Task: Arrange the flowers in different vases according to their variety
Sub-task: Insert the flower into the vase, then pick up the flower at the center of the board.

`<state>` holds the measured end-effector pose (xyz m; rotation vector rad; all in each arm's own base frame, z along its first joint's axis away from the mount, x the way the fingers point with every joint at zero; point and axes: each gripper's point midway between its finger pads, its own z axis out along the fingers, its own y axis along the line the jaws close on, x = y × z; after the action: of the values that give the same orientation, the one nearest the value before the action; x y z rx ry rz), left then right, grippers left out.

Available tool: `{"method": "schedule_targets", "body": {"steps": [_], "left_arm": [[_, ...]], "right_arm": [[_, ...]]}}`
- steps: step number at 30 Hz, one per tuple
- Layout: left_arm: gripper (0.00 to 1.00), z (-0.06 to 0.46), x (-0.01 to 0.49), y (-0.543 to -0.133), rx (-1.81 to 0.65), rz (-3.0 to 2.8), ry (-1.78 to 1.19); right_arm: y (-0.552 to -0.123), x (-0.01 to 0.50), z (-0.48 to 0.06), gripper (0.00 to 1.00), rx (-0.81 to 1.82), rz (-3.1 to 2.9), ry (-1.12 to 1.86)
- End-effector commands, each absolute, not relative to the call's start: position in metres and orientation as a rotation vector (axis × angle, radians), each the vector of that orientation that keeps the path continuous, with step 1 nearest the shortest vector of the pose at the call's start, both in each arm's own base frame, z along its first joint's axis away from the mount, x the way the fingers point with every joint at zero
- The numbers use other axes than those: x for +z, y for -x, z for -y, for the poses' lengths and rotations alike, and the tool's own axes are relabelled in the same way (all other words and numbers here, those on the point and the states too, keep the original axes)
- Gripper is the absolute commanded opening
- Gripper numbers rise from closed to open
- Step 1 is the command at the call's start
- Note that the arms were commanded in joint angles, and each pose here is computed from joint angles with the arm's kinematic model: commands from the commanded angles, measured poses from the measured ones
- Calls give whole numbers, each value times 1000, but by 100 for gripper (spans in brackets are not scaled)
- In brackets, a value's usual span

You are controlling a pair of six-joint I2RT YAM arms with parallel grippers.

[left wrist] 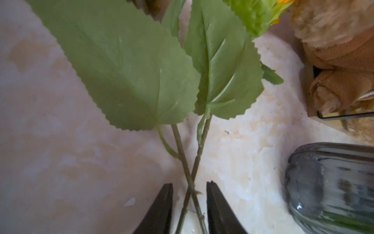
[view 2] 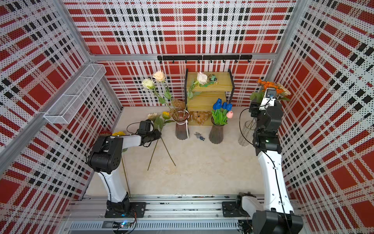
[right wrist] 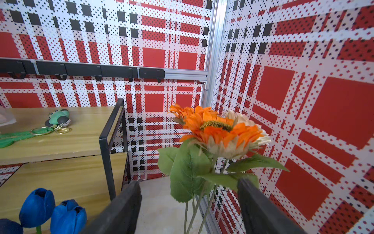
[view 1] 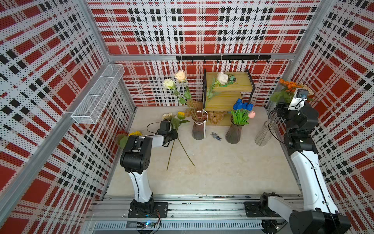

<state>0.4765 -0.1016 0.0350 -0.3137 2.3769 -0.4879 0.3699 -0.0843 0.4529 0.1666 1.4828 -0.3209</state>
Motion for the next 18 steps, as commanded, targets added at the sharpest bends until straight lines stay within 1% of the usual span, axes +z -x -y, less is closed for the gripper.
{"method": "schedule_targets", "body": {"steps": [1,5,7,11,14,18], "left_arm": [[31,97,39,-487,-518,-2321,331],[21,96,36,-489,-533,-2319,333],[19,96,35,-488,-537,-2319,332],[19,97,33,-487,-549,-2322,326],[22,97,33,-487,-554,-2318,324],[23,97,30,-487,-553,-2323,326]], "right_arm": [[-358,471,84,81,-327,-1452,-163],[-356,476,81,81,-320,-1450,-153],[-354,478,81,81,-318,-1447,-151],[-351,484,80,81,-319,-1442,-145],[-351,485,79,81,-316,-1445,-142],[-351,483,78,81,-313,-1451,-138]]}}
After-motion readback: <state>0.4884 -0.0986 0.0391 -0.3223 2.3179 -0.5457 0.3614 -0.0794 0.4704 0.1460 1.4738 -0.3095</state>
